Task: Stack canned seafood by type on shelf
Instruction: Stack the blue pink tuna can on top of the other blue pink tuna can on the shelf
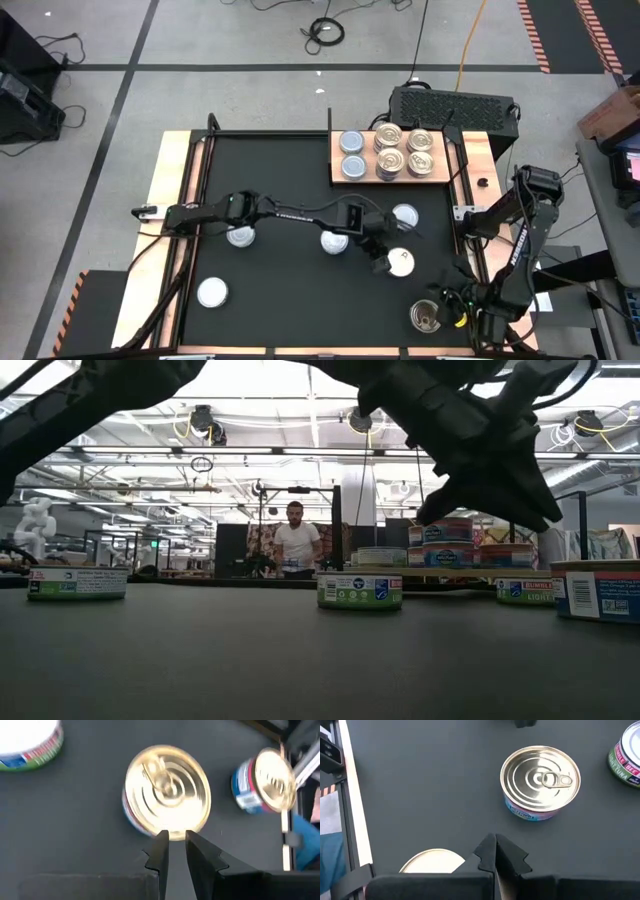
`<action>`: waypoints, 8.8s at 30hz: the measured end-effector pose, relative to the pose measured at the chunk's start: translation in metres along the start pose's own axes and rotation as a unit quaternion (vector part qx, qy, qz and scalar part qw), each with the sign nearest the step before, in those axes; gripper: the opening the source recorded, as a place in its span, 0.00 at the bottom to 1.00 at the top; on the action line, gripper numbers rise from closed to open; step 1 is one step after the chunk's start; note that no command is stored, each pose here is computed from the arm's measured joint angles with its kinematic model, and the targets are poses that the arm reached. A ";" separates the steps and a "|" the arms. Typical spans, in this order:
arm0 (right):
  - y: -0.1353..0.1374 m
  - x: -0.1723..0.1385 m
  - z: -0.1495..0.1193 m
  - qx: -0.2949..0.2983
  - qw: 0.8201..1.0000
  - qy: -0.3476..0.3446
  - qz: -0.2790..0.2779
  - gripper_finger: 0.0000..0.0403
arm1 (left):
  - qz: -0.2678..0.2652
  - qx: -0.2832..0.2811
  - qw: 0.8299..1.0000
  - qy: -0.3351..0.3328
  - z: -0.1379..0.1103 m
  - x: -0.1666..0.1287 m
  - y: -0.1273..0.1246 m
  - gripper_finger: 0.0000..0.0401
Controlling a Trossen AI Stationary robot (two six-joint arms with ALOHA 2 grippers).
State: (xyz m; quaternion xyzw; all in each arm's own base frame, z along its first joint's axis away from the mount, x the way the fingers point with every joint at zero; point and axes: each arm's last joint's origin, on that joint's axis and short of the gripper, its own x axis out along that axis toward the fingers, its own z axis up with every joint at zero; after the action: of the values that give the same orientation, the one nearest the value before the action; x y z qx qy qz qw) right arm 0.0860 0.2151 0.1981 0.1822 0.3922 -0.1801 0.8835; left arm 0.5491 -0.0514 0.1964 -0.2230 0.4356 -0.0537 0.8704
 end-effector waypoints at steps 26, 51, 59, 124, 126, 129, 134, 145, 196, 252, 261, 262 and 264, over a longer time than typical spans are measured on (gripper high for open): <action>0.000 0.000 0.000 -0.004 1.000 -0.003 0.000 0.00 | 0.057 -0.115 0.991 -0.038 -0.010 0.031 0.008 0.49; 0.001 0.000 0.001 -0.009 1.000 -0.013 0.005 0.00 | 0.051 -0.118 0.991 -0.027 -0.008 0.032 0.019 0.08; 0.001 0.000 0.001 -0.008 1.000 -0.012 0.006 0.00 | 0.036 -0.122 0.992 -0.023 -0.002 0.028 0.032 0.01; -0.007 0.000 0.004 -0.038 0.999 -0.021 -0.029 0.00 | 0.012 -0.231 0.893 -0.386 0.113 -0.121 0.184 0.00; -0.007 0.001 0.005 -0.037 0.999 -0.022 -0.033 0.00 | 0.014 -0.231 0.889 -0.396 0.114 -0.122 0.187 0.00; -0.007 0.003 0.007 -0.034 0.998 -0.023 -0.039 0.00 | 0.013 -0.228 0.884 -0.407 0.114 -0.121 0.194 0.00; -0.007 0.007 0.012 -0.026 0.998 -0.025 -0.049 0.00 | 0.013 -0.240 0.881 -0.407 0.111 -0.109 0.208 0.00; -0.008 0.010 0.016 -0.020 0.998 -0.025 -0.060 0.00 | 0.010 -0.223 0.883 -0.412 0.112 -0.108 0.209 0.00; -0.011 0.014 0.031 -0.027 0.996 -0.027 -0.082 0.00 | 0.193 0.211 0.940 -0.185 0.089 -0.121 0.137 0.70; -0.276 0.049 0.306 -0.072 0.885 0.387 -0.249 0.97 | 0.083 0.169 0.912 -0.365 -0.209 -0.207 0.058 0.63; -0.276 0.054 0.307 -0.061 0.897 0.373 -0.230 0.97 | 0.081 0.169 0.912 -0.364 -0.209 -0.206 0.058 0.63; -0.277 0.055 0.307 -0.061 0.896 0.375 -0.229 0.97 | 0.081 0.169 0.912 -0.364 -0.209 -0.206 0.058 0.63; -0.279 0.058 0.306 -0.058 0.895 0.378 -0.228 0.97 | 0.081 0.170 0.912 -0.364 -0.210 -0.206 0.058 0.63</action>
State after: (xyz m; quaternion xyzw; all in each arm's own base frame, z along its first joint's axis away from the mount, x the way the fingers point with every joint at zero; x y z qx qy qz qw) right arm 0.1857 -0.1794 0.2958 0.0906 0.7374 -0.2713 0.6119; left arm 0.2526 -0.0120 0.2133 -0.0403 0.0899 0.0284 0.9947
